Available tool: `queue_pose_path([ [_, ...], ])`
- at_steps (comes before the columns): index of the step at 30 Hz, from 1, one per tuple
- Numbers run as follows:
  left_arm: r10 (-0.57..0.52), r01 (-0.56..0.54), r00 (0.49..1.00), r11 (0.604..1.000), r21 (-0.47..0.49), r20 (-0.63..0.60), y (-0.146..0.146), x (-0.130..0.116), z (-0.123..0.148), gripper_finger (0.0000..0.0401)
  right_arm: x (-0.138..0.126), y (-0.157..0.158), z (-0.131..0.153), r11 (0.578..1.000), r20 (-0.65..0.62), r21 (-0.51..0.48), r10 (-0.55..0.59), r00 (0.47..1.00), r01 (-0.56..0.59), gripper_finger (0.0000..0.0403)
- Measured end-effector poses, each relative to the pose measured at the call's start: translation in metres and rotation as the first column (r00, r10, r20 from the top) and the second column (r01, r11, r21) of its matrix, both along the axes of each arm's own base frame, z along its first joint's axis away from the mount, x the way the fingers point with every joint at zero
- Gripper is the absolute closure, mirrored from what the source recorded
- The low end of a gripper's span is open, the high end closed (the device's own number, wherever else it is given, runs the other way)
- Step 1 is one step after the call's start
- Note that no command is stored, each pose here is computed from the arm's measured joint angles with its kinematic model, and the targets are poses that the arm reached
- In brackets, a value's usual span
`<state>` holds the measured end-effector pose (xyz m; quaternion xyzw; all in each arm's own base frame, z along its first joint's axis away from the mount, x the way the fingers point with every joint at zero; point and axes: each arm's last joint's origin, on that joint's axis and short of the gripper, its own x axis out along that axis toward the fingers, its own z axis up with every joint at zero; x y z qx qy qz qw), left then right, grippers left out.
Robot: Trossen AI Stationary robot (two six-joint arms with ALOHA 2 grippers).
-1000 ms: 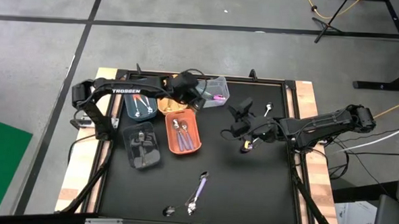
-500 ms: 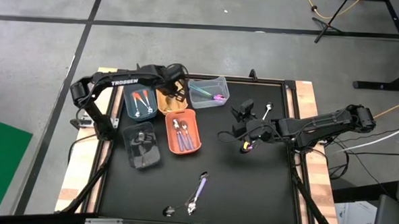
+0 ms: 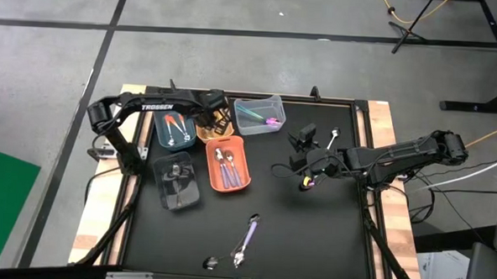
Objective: Sort silverware by color (type)
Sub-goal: Put the gold spoon into the yellow bin, then put the blue spoon into the transparent bin
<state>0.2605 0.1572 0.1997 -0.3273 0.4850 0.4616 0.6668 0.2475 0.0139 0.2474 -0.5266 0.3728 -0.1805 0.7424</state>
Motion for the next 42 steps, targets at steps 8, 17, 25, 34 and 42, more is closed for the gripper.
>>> queue_pose_path([
  [8,0.003,-0.003,1.0,1.0,0.021,0.014,-0.001,-0.003,-0.016,0.0368,0.0,0.0,0.0,1.0,0.0,0.003,0.005,1.0,-0.005,0.0294],
  [17,0.003,-0.003,1.0,1.0,0.022,0.016,-0.001,-0.003,-0.016,0.0353,0.0,0.0,0.0,1.0,0.0,0.005,0.008,1.0,-0.008,0.0294],
  [25,0.003,-0.003,1.0,1.0,0.022,0.015,-0.001,-0.003,-0.016,0.0344,0.0,0.0,0.0,1.0,0.0,0.005,0.007,1.0,-0.007,0.0294],
  [34,0.002,-0.003,1.0,1.0,0.021,0.014,-0.002,-0.003,-0.016,0.0344,-0.001,0.0,-0.002,0.991,0.091,0.121,-0.065,0.994,0.053,0.0294],
  [42,0.003,-0.003,1.0,1.0,0.021,0.014,-0.002,-0.003,-0.016,0.0344,-0.011,-0.001,-0.014,0.836,0.247,0.5,-0.388,0.888,0.227,0.0294],
])
